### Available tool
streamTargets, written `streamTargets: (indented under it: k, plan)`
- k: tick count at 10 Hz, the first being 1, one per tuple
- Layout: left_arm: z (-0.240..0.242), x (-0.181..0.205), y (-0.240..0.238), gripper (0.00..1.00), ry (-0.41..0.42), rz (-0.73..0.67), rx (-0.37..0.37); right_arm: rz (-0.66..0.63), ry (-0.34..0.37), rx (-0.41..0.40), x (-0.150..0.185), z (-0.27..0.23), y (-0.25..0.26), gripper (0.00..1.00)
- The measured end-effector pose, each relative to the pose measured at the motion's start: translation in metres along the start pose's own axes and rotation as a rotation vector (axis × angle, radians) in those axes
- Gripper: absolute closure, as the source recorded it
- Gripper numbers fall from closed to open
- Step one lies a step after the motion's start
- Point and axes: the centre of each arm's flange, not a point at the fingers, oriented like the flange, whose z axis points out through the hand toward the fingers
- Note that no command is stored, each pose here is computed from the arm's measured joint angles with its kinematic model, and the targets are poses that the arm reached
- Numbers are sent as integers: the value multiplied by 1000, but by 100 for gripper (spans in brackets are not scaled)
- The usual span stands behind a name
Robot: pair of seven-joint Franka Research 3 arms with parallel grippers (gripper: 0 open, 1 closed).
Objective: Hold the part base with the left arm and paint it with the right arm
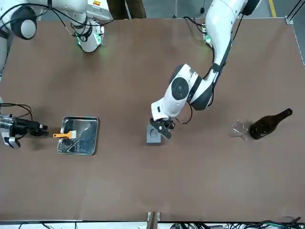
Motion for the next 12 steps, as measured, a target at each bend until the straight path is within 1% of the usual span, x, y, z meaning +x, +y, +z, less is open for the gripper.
streamTargets:
  k: [2, 3, 5, 6, 9, 12]
  plan:
    - [19, -1, -8, 99, -17, 60, -2, 27, 5, 4, 1, 7, 21, 0]
    - [30, -3, -13, 99, -30, 79, -4, 35, 7, 1, 1, 5, 25, 0]
    - [41, -4, -22, 97, -44, 104, -5, 43, 8, 14, -1, 7, 27, 3]
    - [40, -3, -32, 97, -43, 101, -21, 45, 7, 21, -1, 8, 28, 16]
    - [37, -2, -67, 95, -28, 51, -112, 50, 11, 39, -1, 13, 31, 22]
    - [54, -6, -75, 94, -48, 30, -138, 55, 7, 50, -1, 22, 34, 28]
